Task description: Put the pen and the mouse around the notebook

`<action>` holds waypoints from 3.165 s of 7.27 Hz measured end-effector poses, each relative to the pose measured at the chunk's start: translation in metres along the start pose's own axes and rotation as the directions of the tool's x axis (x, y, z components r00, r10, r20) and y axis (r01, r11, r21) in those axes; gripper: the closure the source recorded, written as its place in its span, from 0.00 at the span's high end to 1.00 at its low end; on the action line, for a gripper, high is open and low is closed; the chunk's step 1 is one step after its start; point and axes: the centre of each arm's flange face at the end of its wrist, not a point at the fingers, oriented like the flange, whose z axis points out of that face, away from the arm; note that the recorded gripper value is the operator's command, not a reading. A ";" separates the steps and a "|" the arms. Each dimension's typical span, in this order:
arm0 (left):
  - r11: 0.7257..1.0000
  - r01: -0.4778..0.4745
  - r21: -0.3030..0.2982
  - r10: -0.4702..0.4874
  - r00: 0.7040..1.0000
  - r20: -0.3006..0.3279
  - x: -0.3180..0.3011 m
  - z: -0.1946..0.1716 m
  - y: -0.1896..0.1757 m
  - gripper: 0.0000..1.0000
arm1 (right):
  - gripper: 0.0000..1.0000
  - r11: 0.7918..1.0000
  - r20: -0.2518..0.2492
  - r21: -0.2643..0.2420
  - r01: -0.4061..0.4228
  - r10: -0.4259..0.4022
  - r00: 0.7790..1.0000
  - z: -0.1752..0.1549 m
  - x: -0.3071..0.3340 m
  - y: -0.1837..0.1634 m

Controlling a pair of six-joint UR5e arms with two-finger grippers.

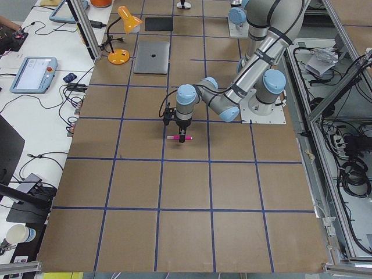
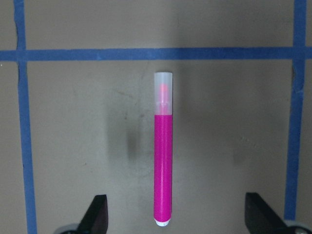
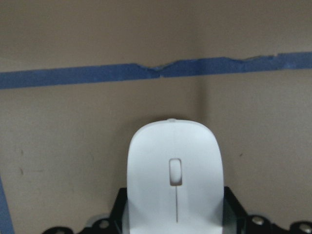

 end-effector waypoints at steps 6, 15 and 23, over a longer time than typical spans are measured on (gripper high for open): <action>0.998 0.048 0.029 -0.047 0.998 -0.039 -0.004 0.017 -0.006 0.61 | 0.56 0.991 -0.050 0.085 0.102 -0.098 0.994 -0.060 -0.039 -0.055; 0.997 0.072 0.000 -0.072 0.997 -0.042 -0.012 0.003 -0.002 0.00 | 0.57 0.993 0.022 0.092 0.072 -0.074 0.997 -0.033 -0.231 -0.152; 0.818 0.573 0.051 -0.570 0.820 -0.052 0.119 -0.052 -0.047 0.00 | 0.98 0.994 0.012 0.085 0.068 -0.070 0.997 -0.054 -0.230 -0.146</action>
